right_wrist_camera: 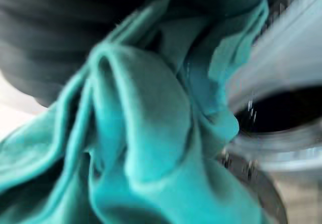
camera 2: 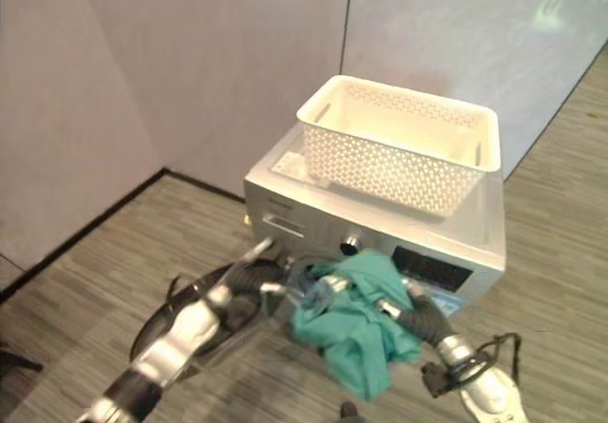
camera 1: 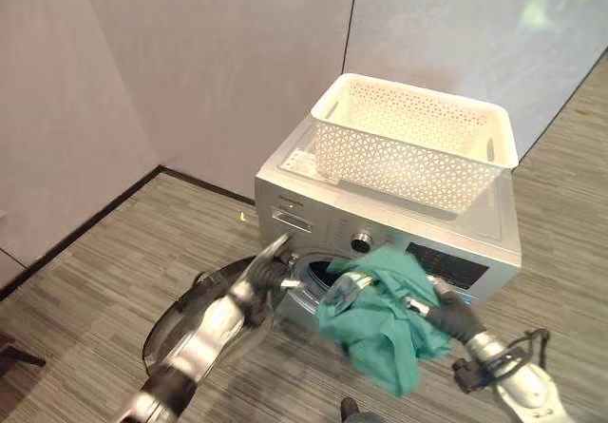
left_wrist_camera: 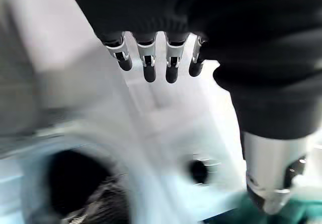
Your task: Grab the laundry basket,head to the washer,open it,put in the laundry and shut it.
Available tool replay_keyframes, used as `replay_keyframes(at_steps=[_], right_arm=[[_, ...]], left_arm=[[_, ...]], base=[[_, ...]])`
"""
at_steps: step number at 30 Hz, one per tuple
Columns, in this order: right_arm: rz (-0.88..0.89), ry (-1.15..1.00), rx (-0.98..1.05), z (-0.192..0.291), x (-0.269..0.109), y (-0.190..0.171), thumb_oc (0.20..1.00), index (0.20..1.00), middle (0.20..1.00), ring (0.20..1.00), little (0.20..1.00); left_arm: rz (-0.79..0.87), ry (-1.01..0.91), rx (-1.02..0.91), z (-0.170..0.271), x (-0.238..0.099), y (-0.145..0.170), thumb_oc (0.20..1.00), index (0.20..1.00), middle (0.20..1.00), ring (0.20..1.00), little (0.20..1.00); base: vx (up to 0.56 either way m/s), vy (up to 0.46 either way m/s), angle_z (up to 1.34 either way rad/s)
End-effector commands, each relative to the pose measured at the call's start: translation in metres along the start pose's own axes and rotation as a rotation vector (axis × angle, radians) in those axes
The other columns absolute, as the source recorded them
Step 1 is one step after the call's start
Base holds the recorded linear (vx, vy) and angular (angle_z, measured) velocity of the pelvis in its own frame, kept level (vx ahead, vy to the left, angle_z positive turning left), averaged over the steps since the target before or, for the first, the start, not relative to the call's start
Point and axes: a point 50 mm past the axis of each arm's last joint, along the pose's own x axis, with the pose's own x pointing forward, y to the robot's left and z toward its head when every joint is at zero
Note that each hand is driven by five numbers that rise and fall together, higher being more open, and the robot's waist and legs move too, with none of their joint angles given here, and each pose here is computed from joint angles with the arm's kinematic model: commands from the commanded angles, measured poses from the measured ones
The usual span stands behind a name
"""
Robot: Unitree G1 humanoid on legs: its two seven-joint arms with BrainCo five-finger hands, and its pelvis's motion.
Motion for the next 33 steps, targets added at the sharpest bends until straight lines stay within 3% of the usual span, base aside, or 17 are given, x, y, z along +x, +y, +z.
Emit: replay_keyframes(at_steps=[1, 7, 15, 26, 33], right_arm=[[-0.122, -0.215, -0.034, 0.042, 0.015, -0.026, 0.2, 0.2, 0.2, 0.2, 0.2], [-0.102, -0.305, -0.024, 0.059, 0.03, -0.018, 0.2, 0.2, 0.2, 0.2, 0.2], [-0.119, -0.327, -0.032, 0.066, 0.035, -0.022, 0.2, 0.2, 0.2, 0.2, 0.2], [-0.215, -0.298, -0.021, 0.059, 0.029, -0.035, 0.2, 0.2, 0.2, 0.2, 0.2], [-0.258, -0.277, -0.032, 0.054, 0.03, -0.04, 0.2, 0.2, 0.2, 0.2, 0.2]], left_arm=[[-0.006, 0.082, -0.149, -0.01, 0.011, -0.005, 1.0, 1.0, 1.0, 1.0, 1.0], [-0.074, -0.022, -0.254, 0.031, 0.042, -0.035, 1.0, 1.0, 1.0, 1.0, 1.0], [-0.213, -0.075, -0.247, 0.054, 0.051, -0.057, 1.0, 1.0, 1.0, 1.0, 1.0], [-0.239, -0.175, -0.278, 0.09, 0.065, -0.066, 1.0, 1.0, 1.0, 1.0, 1.0], [-0.27, -0.206, -0.317, 0.12, 0.079, -0.093, 1.0, 1.0, 1.0, 1.0, 1.0]], base=[[0.0, 0.015, -0.05], [0.0, -0.007, 0.07], [0.01, -0.016, 0.14], [0.0, -0.014, 0.1], [0.0, -0.013, 0.16]])
